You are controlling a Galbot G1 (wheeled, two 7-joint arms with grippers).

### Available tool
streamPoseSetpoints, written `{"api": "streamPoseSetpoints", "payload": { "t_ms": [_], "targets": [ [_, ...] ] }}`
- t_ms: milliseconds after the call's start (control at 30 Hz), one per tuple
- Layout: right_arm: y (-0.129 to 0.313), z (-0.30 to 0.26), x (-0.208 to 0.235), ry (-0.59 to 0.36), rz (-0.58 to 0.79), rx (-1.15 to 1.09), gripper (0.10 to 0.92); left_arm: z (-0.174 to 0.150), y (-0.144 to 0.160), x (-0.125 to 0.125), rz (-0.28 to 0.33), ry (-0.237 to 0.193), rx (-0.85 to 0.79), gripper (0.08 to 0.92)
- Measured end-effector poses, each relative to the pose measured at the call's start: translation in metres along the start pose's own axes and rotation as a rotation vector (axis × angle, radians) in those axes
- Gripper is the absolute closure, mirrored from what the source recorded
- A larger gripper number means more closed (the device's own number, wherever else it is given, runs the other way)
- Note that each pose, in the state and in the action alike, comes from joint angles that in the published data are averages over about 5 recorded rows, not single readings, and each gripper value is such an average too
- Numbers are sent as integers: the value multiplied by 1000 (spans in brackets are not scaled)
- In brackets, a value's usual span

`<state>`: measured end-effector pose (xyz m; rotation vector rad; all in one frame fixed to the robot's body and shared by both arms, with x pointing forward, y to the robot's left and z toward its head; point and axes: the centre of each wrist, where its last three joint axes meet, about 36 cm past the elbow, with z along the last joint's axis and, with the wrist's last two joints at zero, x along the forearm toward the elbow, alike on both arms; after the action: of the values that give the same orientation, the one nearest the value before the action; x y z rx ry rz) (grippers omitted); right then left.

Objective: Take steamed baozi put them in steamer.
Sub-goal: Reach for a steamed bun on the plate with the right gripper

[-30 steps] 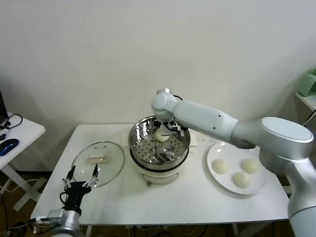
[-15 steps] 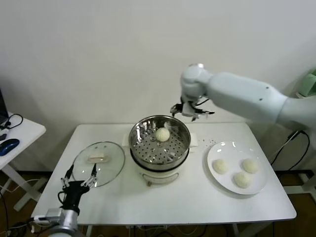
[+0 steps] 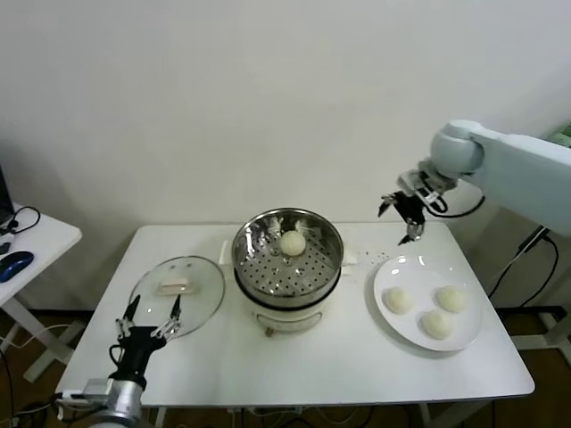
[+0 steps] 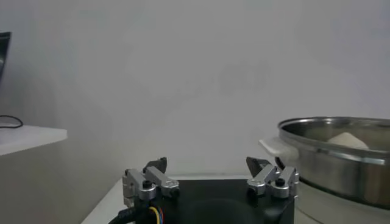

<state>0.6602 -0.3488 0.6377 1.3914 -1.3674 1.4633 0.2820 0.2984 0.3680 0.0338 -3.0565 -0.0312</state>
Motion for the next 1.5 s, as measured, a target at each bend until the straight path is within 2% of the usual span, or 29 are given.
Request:
{"api": "streamPoseSetpoints", "payload": {
  "t_ms": [267, 700, 1500],
  "targets": [
    [28, 27, -57, 9, -50, -114, 200, 4, 0, 6, -5, 11, -9, 177],
    [49, 34, -127, 39, -110, -142, 200, 9, 3, 10, -29, 27, -7, 177],
    [46, 29, -179, 46, -120, -157, 204, 14, 6, 10, -30, 48, -5, 177]
  ]
}}
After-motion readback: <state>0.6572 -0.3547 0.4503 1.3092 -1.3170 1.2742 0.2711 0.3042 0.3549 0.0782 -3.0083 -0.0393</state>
